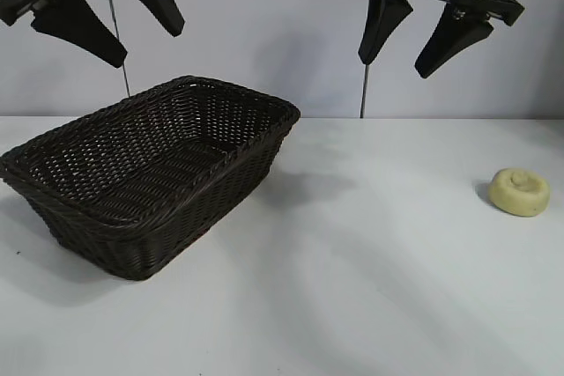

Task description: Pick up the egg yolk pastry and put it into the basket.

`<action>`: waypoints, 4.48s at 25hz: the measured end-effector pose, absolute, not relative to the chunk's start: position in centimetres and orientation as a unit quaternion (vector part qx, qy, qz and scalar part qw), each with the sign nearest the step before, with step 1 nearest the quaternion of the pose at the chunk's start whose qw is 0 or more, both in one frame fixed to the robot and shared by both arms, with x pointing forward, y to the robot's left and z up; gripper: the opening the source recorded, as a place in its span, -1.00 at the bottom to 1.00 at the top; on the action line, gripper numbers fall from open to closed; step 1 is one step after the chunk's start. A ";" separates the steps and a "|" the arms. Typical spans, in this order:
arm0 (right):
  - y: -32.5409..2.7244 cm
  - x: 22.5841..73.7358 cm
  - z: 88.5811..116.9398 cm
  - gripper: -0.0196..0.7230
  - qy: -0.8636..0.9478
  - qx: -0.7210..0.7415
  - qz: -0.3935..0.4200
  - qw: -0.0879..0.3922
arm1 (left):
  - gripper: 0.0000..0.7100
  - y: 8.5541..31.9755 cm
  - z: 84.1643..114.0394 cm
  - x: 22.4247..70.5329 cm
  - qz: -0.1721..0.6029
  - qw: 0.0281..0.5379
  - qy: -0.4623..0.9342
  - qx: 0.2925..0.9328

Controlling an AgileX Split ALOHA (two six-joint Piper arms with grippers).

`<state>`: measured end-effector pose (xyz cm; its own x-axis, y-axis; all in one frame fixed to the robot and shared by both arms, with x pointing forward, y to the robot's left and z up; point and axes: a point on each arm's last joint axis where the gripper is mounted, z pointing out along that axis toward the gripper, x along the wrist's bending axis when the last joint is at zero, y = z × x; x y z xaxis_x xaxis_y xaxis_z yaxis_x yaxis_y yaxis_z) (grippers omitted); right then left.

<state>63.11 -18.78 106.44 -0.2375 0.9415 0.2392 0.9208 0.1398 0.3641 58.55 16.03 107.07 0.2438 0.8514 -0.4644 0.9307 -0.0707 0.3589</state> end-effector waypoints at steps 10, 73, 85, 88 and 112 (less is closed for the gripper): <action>-18.8 63.1 106.4 0.39 0.754 0.618 0.221 0.022 | 0.35 16.0 107.1 58.6 -0.066 0.301 0.611 0.729; -19.0 63.1 106.3 0.39 0.759 0.615 0.209 0.031 | -0.72 19.2 92.8 55.9 -0.075 0.136 0.915 0.372; -19.1 63.0 106.3 0.39 0.761 0.615 0.204 0.028 | -0.72 20.8 97.1 58.3 -0.111 0.175 0.812 0.546; -19.1 62.9 106.3 0.39 0.762 0.615 0.201 0.026 | -0.72 20.5 97.6 59.0 -0.115 0.172 0.780 0.591; -19.1 62.9 106.3 0.39 0.762 0.615 0.201 0.026 | -0.72 16.0 92.8 63.6 -0.143 0.122 0.652 0.735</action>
<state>62.91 -19.08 106.28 -0.2420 0.9480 0.2067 0.9269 0.1629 0.3381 63.56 15.99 92.85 0.1098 0.9233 -0.3681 0.9927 -0.1208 -0.0069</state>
